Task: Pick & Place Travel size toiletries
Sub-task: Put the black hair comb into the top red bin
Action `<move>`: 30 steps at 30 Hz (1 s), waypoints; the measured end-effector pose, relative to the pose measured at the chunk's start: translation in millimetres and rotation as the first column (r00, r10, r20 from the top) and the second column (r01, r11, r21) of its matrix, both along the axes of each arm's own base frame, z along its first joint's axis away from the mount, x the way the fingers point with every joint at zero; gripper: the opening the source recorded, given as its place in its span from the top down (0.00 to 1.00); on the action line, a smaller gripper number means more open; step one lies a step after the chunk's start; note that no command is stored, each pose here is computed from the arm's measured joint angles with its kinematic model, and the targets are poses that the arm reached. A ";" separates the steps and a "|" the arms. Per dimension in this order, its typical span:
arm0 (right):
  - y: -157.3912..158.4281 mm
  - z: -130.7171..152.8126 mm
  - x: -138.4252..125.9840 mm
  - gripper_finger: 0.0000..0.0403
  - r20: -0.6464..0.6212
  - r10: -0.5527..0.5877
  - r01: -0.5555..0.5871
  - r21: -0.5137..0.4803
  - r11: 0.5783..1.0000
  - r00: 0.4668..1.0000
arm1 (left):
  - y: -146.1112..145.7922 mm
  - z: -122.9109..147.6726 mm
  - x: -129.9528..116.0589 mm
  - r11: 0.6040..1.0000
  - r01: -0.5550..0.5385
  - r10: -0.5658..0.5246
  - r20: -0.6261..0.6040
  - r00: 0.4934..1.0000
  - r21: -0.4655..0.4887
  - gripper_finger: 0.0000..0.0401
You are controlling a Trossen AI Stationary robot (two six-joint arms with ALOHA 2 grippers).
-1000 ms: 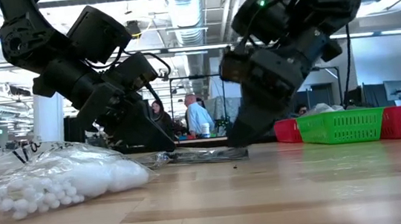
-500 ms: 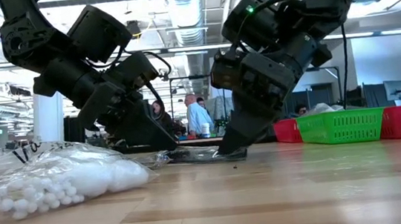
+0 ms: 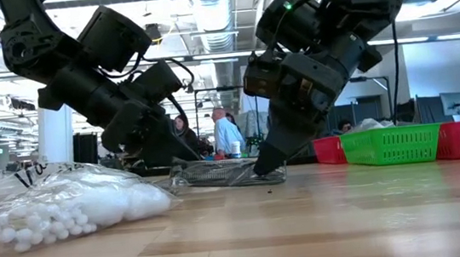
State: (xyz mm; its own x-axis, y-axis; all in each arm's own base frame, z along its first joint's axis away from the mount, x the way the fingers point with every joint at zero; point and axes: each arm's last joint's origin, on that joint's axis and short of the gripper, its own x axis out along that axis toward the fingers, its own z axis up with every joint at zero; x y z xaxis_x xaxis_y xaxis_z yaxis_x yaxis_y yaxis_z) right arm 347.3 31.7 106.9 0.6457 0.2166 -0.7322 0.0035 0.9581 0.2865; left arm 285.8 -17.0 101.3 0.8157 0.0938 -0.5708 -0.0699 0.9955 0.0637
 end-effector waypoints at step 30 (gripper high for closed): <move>-52.1 97.1 -77.0 1.00 -0.151 -0.393 0.341 -0.286 0.896 0.907 | 9.3 -0.8 -1.1 0.995 -0.101 0.101 0.002 0.995 -0.020 1.00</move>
State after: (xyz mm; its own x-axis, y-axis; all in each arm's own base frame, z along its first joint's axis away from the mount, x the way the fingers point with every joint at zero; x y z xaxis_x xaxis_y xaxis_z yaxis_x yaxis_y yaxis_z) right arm 270.3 -20.4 204.0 0.4784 -0.2122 -0.8521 0.4005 0.9163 -0.0033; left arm 284.8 -7.8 100.5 0.8042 0.1646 -0.5711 -0.1704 0.9844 0.0437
